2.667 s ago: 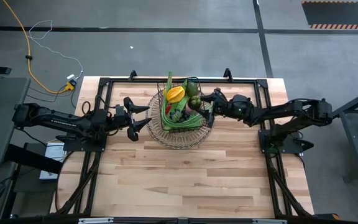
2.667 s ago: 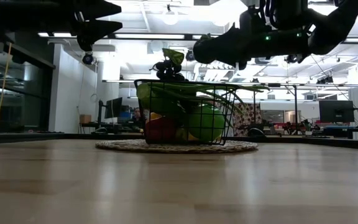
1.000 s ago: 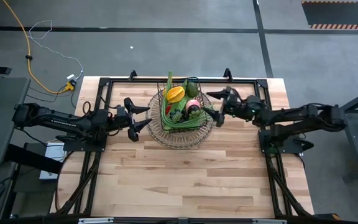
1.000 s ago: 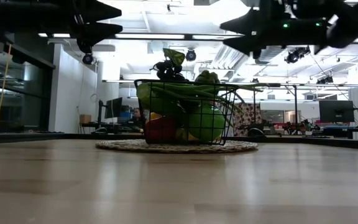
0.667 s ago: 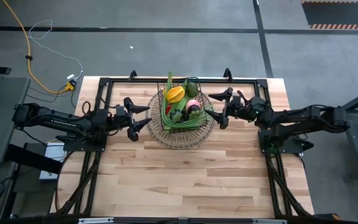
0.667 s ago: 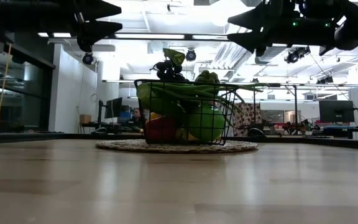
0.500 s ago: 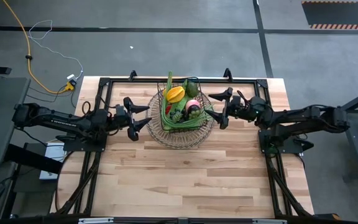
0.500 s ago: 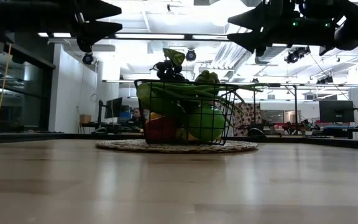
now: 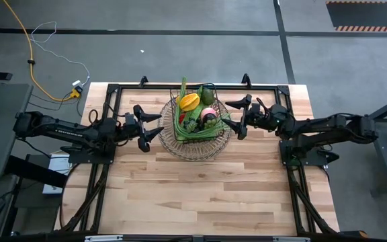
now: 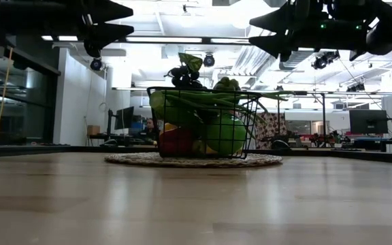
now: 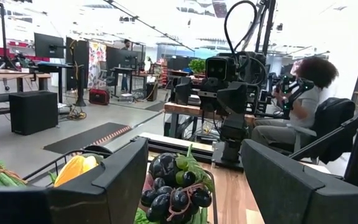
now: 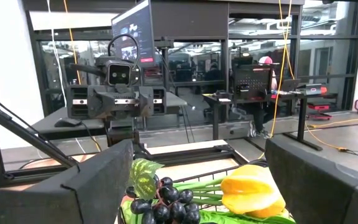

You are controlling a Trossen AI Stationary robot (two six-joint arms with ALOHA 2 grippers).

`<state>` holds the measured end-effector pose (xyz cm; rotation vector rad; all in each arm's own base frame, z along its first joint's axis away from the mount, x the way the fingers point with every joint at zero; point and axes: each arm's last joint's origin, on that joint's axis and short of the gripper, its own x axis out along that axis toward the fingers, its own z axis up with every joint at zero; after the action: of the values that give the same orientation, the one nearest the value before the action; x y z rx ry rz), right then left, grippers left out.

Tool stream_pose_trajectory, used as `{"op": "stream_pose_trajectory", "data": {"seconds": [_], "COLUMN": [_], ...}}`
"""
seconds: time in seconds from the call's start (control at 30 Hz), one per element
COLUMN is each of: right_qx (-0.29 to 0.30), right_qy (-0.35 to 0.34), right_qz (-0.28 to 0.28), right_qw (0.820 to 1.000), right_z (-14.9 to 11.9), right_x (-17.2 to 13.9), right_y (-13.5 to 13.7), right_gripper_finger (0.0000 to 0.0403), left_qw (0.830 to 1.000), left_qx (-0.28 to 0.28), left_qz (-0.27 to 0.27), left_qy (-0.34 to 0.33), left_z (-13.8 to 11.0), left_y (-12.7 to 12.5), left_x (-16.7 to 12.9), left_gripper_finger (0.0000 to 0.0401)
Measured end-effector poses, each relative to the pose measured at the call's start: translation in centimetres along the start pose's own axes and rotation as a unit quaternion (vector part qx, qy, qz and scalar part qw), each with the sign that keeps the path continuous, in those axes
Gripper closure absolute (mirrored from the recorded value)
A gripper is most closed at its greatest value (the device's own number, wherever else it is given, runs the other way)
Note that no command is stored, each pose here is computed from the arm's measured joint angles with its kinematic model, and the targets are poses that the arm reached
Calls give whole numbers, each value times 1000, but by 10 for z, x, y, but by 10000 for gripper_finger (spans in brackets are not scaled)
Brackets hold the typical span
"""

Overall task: Build produce basket
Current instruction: Return to Home Position

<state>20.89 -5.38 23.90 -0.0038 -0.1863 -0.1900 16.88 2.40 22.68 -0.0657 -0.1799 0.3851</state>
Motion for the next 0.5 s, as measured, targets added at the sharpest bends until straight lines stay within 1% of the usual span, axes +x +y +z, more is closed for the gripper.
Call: {"op": "stream_pose_trajectory", "data": {"seconds": [0.1, 0.2, 0.3, 0.37, 0.43, 0.5], "right_qx": [0, 0, 2, 11, 14, 14], "right_qy": [0, 3, 12, 14, 14, 14], "right_qz": [0, 0, -1, -1, -1, -1], "right_qw": [1000, 1000, 1000, 1000, 1000, 1000], "right_z": [0, -1, -2, -3, -3, -3], "right_x": [0, 0, 0, 0, 0, 0], "right_y": [0, 0, 0, 0, 0, 0], "right_gripper_finger": [48, 48, 48, 48, 48, 48], "left_qw": [1000, 1000, 999, 997, 996, 995], "left_qx": [1, 7, 12, 33, 49, 41], "left_qz": [0, -15, -16, -18, -23, -25], "left_qy": [4, 27, 41, 61, 76, 82], "left_z": [-1, -3, 12, 24, 29, 30], "left_y": [0, 0, 2, 5, 9, 13], "left_x": [0, -3, -11, -23, -35, -48], "left_gripper_finger": [156, 156, 156, 156, 156, 162]}}
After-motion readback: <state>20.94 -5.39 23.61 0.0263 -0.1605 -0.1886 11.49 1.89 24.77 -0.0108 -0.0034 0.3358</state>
